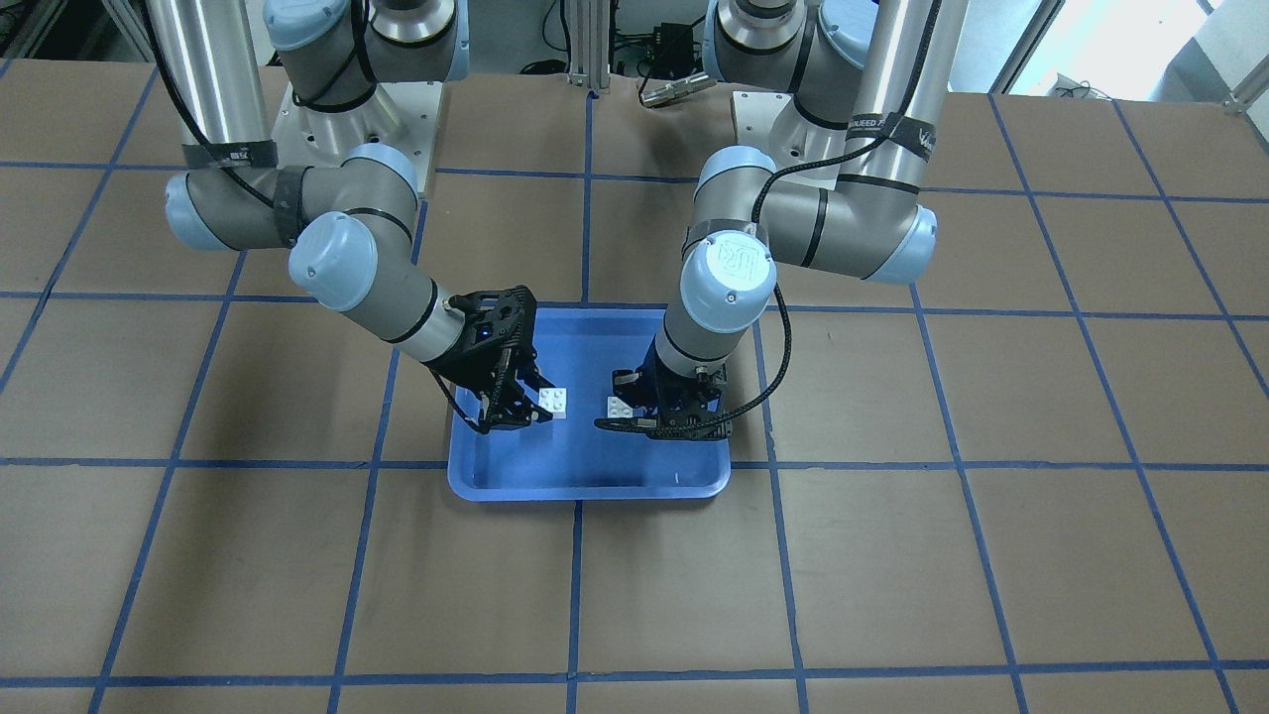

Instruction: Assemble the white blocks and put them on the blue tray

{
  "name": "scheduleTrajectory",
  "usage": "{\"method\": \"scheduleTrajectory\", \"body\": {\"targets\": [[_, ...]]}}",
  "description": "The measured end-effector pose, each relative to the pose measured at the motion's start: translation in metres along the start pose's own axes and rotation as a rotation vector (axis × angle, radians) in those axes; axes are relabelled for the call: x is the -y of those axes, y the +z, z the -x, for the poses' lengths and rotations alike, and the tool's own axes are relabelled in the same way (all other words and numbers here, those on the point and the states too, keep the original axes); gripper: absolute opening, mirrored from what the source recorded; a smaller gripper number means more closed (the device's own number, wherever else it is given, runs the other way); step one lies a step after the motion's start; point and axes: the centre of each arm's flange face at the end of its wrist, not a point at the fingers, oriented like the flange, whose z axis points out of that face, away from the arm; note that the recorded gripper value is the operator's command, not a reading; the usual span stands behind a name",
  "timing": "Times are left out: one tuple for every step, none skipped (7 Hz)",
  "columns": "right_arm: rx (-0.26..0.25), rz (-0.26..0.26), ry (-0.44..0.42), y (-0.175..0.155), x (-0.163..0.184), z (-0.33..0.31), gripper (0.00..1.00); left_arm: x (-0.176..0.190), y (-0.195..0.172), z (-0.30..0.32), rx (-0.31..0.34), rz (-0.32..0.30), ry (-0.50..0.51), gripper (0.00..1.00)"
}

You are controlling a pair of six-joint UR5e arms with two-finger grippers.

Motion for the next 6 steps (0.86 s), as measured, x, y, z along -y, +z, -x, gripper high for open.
{"method": "scheduleTrajectory", "body": {"targets": [[0.001,-0.002,-0.009,0.009,0.001,0.002,0.04,0.001,0.004,0.000,0.001,0.006,-0.002,0.19],[0.002,-0.003,-0.018,0.014,0.003,0.003,0.04,0.001,0.007,0.000,0.003,0.009,-0.002,0.19],[0.002,-0.005,-0.024,0.018,0.004,0.003,0.04,0.001,0.007,0.000,0.003,0.009,-0.002,0.19],[0.001,-0.006,-0.030,0.023,0.003,0.003,0.04,0.001,0.008,0.000,0.003,0.010,0.000,0.18],[-0.003,-0.015,-0.037,0.029,0.005,0.003,0.04,0.000,0.008,-0.002,0.002,0.012,0.000,0.18],[-0.005,-0.029,-0.039,0.033,0.007,0.004,0.04,-0.001,0.009,-0.003,0.001,0.014,0.001,0.18]]}}
